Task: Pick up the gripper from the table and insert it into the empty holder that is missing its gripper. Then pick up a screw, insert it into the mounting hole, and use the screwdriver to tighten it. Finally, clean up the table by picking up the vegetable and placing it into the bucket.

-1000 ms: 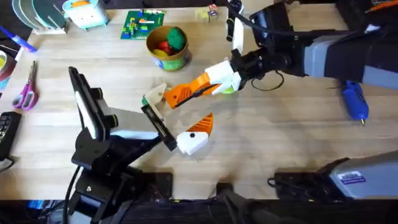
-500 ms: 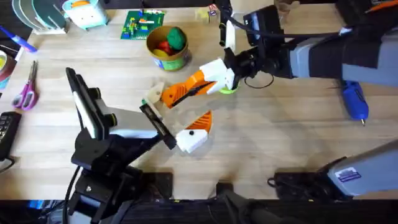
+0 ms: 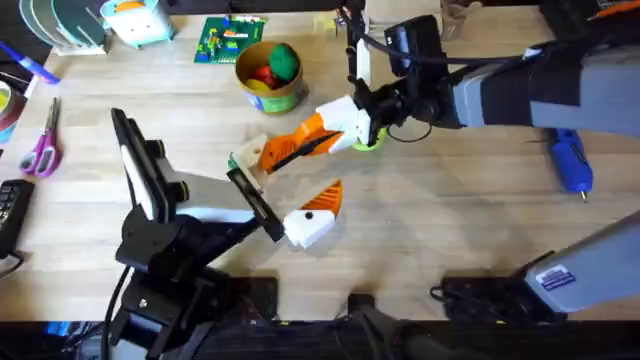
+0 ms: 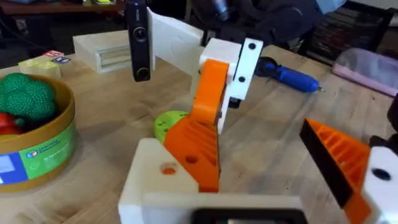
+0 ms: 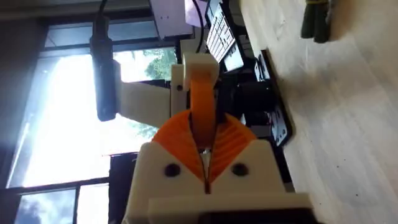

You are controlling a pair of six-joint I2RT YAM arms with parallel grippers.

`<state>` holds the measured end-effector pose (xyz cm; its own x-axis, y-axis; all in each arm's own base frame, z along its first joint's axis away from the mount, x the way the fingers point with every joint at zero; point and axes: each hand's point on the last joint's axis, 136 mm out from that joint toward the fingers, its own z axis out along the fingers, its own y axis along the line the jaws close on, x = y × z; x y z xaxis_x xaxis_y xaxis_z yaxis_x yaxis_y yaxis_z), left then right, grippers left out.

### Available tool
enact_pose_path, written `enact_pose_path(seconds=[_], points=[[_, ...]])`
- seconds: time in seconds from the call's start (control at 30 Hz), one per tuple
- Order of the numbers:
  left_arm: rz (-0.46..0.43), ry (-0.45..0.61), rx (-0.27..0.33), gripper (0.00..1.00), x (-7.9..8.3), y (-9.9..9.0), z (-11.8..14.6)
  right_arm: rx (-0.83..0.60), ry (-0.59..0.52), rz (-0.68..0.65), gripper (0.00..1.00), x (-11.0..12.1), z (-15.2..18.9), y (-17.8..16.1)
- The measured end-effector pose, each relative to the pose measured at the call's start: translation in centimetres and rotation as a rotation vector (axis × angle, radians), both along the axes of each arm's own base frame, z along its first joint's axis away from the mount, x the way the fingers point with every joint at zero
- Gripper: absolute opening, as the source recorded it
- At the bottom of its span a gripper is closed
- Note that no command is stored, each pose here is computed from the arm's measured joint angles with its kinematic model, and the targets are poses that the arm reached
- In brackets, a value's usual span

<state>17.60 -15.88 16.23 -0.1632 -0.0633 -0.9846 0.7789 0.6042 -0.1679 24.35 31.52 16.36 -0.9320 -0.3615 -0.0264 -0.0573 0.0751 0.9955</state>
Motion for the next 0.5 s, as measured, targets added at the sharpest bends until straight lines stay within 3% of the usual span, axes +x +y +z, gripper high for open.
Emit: enact_pose_path(seconds=[0.5], points=[[0.0, 0.005, -0.004, 0.993, 0.0, 0.0, 0.0, -0.015, -0.064, -0.01, 0.009, -0.3, -0.1, 1.8]])
